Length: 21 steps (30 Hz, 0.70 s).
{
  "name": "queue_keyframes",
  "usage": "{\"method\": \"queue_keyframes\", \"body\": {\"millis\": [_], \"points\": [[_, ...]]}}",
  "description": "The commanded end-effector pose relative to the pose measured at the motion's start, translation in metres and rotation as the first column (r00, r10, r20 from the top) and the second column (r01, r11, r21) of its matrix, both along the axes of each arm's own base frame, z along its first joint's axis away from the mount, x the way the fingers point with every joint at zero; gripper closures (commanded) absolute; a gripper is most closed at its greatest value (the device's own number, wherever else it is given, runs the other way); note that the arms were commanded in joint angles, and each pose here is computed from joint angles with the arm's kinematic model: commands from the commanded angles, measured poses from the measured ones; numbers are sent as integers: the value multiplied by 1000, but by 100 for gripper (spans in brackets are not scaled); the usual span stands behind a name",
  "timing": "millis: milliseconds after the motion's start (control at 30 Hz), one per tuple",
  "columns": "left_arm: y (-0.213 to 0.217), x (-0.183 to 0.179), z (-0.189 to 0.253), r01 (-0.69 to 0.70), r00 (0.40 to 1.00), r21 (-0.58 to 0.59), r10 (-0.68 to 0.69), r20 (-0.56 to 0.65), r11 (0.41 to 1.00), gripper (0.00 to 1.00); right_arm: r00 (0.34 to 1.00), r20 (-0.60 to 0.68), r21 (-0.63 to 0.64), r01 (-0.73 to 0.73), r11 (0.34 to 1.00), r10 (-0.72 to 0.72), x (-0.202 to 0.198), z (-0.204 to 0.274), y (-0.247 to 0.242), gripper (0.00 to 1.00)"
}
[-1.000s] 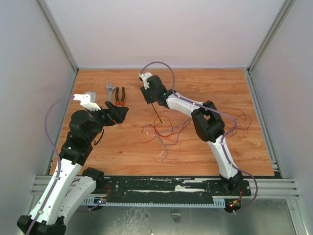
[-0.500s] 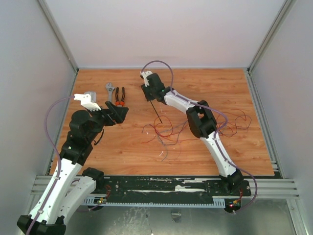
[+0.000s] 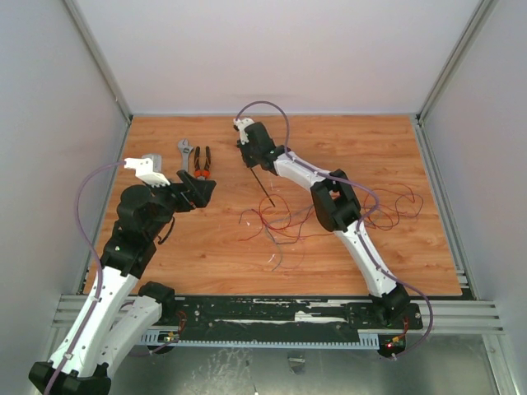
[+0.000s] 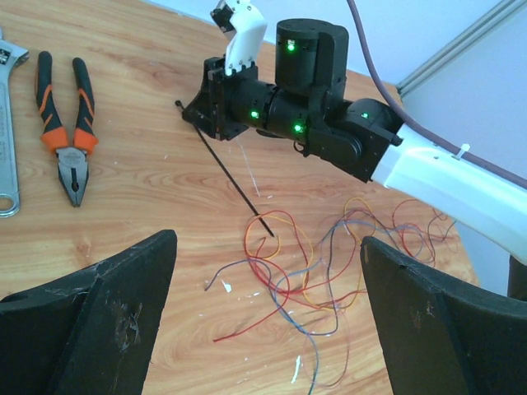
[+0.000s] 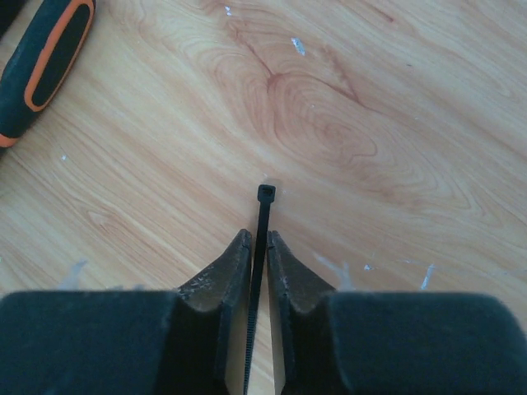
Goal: Zip-tie the wires
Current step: Pick up the ribbon at the center of the board.
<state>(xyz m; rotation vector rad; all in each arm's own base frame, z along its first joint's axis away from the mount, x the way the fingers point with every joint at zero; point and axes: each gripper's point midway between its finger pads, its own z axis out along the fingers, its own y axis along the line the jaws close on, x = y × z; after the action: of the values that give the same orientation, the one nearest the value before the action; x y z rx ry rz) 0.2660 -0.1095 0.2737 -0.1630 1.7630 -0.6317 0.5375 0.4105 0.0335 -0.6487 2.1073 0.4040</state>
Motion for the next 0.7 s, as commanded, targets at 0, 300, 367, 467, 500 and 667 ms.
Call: {"method": "queue_keyframes", "body": {"millis": [0,300,367,467,500,667], "points": [[5,0,9,-17,999,11,16,29,1000,2,998,-56,-34,-4,999,3,-6,-28,-3,91],[-2,-2,13,26,999,-1,-26,41,1000,2,997,71,33,-17,999,14,17,44,3,100],[-3,-2,11,29,999,-2,-29,38,1000,2,993,111,78,-38,996,29,19,71,10,100],[-5,-3,10,43,999,-12,-42,35,999,2,982,183,160,-70,985,40,21,117,19,100],[-7,-3,10,48,998,-16,-48,34,999,2,978,205,183,-79,980,40,21,132,21,100],[-10,-3,10,59,998,-42,-58,31,997,2,952,303,280,-118,953,29,14,213,22,100]]}}
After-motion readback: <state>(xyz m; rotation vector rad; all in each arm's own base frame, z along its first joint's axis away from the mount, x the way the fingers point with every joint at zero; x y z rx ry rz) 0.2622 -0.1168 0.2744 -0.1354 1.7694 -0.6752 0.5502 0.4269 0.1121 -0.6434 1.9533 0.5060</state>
